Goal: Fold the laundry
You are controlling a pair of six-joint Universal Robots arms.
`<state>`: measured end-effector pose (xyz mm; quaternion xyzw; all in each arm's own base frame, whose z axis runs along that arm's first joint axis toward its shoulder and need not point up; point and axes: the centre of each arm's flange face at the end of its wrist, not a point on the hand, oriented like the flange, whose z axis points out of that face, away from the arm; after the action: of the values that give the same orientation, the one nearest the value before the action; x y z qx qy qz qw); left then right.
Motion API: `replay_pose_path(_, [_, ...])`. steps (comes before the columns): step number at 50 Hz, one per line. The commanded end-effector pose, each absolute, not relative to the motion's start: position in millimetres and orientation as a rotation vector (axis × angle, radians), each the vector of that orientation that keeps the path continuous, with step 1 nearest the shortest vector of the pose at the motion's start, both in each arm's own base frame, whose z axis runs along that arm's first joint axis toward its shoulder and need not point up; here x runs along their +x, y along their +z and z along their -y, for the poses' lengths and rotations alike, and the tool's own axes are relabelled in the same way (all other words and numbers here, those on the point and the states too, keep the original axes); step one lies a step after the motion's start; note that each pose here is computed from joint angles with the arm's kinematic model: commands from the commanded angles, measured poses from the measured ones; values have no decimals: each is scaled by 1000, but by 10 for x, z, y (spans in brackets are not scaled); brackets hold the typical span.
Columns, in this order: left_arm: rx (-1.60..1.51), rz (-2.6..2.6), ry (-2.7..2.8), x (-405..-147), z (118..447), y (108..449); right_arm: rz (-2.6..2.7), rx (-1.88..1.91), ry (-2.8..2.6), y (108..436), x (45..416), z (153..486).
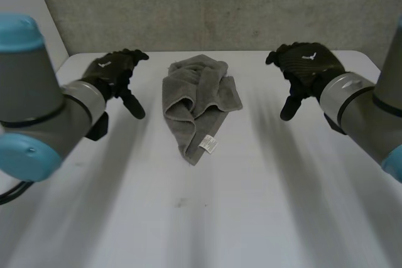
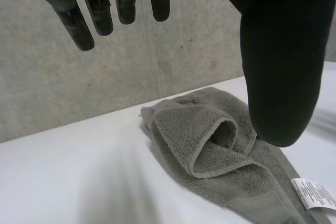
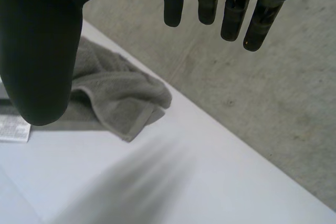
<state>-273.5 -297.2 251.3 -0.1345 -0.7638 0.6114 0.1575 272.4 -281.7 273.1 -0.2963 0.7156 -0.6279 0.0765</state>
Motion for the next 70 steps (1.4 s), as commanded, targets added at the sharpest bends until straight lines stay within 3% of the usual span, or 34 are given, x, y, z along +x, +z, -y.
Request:
replay_pose_path(1, [-253,2127,1692,-2918,3229,2025,-2175,-973,-1837,2538,2793,2832])
replay_pose_path(17, [-252,2049,1719,-3282,3759,1312,-2189,-1000,-1799,2355,2854,2833])
replay_pose_path(28, [-245,1956,1791,-3408,4014,1233,-2206,-1006,-1775,2281,2859,2834])
replay_pose_path(45, [-252,1898,1835,-3465,4120,1153,-2202,-1004,-1783,2290,2866,2841])
replay_pose_path(53, [-325,1862,1925,-3478,4071,1544,-2216,-949,-1823,2356,2844,2896])
replay_pose_path(56, [-363,1831,1948,-3532,3908,1850,-2237,-883,-1852,2411,2815,2928])
replay_pose_path(58, [-376,1766,1979,-3543,3717,2262,-2244,-830,-1859,2441,2802,2936])
replay_pose_path(61, [-379,1738,1991,-3533,3619,2437,-2247,-722,-1840,2465,2778,2958])
replay_pose_path(63, [-385,1683,2009,-3503,3402,2758,-2244,-676,-1822,2472,2773,2955])
replay_pose_path(70, [-411,1591,2017,-3492,2963,3195,-2260,-520,-1651,2173,2833,2905])
